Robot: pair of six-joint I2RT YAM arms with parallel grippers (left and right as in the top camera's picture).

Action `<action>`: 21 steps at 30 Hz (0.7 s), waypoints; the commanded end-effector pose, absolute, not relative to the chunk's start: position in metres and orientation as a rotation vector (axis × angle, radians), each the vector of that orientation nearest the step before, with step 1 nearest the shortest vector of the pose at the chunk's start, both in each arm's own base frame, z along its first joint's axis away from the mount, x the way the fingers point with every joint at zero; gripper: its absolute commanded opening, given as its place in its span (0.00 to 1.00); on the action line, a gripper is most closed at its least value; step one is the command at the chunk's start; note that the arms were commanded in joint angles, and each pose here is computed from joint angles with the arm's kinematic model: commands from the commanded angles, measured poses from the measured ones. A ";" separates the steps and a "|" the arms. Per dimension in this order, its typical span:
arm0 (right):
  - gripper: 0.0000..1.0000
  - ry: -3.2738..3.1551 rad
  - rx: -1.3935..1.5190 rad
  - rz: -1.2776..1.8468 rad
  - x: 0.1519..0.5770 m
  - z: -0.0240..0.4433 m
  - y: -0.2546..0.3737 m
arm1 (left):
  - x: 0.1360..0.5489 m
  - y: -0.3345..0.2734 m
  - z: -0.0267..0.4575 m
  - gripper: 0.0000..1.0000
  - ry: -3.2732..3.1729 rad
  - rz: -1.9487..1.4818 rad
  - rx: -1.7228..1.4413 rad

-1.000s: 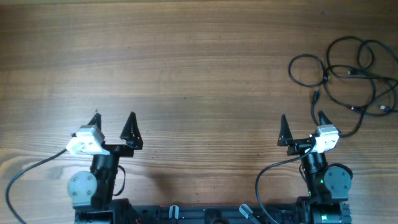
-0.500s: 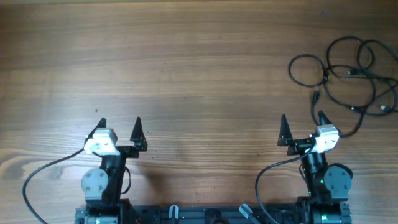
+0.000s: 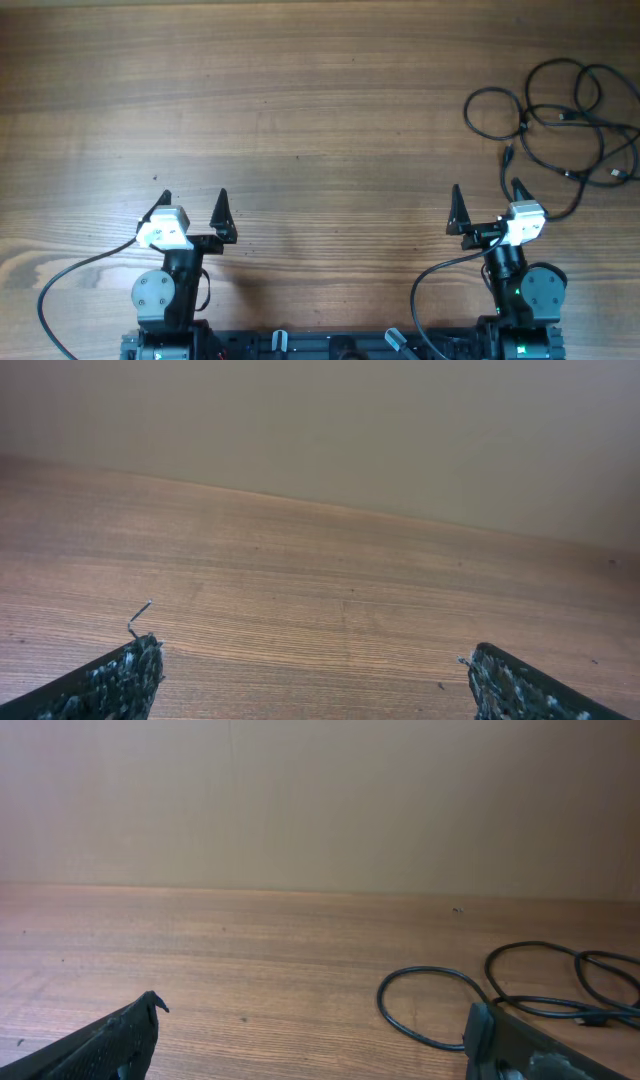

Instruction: Untangle cables

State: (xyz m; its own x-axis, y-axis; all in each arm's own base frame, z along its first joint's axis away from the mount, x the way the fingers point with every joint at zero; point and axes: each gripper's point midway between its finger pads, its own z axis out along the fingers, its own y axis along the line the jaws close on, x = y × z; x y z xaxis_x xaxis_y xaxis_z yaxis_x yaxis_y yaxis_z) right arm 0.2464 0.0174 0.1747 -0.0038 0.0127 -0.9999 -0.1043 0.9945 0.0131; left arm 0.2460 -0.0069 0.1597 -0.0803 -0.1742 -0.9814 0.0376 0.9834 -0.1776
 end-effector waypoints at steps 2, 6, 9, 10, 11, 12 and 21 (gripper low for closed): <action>1.00 1.561 -0.092 0.102 0.246 0.177 0.021 | 0.246 -0.008 0.158 1.00 1.639 -0.162 -0.081; 1.00 1.561 -0.092 0.102 0.246 0.177 0.021 | 0.246 -0.008 0.158 1.00 1.639 -0.162 -0.081; 1.00 1.561 -0.092 0.102 0.246 0.177 0.021 | 0.246 -0.008 0.158 1.00 1.639 -0.162 -0.081; 1.00 1.561 -0.092 0.102 0.246 0.177 0.021 | 0.246 -0.008 0.158 1.00 1.641 -0.161 -0.082; 1.00 1.561 -0.092 0.102 0.246 0.177 0.021 | 0.246 -0.008 0.157 1.00 1.645 -0.162 -0.082; 1.00 1.561 -0.092 0.102 0.246 0.177 0.021 | 0.246 -0.008 0.157 1.00 1.646 -0.162 -0.082; 1.00 1.561 -0.092 0.102 0.246 0.177 0.021 | 0.246 -0.008 0.156 1.00 1.647 -0.161 -0.082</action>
